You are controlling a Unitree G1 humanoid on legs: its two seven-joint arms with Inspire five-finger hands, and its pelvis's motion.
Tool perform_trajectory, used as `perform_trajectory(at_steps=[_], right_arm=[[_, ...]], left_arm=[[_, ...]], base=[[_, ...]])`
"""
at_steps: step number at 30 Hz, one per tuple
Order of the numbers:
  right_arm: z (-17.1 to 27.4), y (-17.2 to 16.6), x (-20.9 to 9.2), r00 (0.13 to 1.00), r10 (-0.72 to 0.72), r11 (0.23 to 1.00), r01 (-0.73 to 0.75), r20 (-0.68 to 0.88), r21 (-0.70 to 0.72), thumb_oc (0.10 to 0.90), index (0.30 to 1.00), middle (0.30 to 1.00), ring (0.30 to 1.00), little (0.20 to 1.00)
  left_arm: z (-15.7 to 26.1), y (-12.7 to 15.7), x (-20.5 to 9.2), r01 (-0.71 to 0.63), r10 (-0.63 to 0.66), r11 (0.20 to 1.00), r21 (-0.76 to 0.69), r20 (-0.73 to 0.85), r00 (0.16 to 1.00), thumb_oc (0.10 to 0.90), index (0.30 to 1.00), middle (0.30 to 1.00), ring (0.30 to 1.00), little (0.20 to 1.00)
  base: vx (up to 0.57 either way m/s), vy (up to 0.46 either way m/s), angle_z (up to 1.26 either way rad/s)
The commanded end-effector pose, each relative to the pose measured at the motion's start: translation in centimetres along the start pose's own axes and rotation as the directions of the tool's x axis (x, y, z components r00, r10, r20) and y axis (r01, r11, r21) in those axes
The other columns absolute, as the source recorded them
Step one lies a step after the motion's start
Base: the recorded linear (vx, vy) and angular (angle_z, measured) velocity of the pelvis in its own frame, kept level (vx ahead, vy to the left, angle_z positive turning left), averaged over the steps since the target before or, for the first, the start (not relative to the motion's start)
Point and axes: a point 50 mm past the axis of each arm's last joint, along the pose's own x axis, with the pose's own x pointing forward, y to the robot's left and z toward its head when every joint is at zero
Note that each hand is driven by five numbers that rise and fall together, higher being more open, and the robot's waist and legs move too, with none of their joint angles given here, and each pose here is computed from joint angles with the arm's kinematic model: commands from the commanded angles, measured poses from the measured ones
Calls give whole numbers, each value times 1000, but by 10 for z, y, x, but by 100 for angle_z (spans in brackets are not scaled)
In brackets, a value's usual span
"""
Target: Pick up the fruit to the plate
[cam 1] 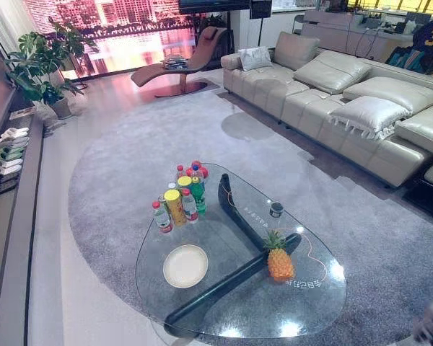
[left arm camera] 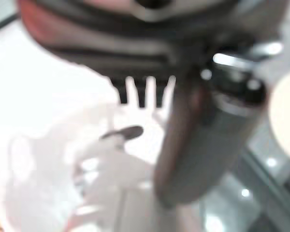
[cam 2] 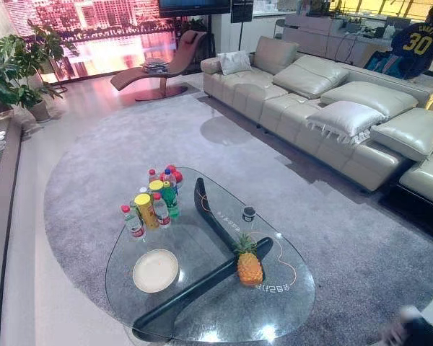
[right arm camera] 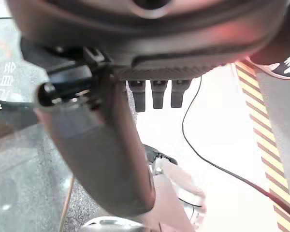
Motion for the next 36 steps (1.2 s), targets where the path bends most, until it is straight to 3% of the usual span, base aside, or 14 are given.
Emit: perform_trajectory(at_steps=[1, 36], right_arm=[[25, -9, -2, 998, -40, 999, 41, 37, -21, 800, 900, 900, 900, 900], [24, -11, -2, 999, -43, 998, 44, 33, -35, 800, 900, 900, 900, 900]], left_arm=[[17, -12, 3, 47, -47, 998, 37, 3, 999, 800, 900, 900, 900, 900], [17, -13, 3, 60, -60, 998, 25, 9, 998, 800, 900, 900, 900, 900]], base=[[-32, 10, -24], [0, 0, 0]])
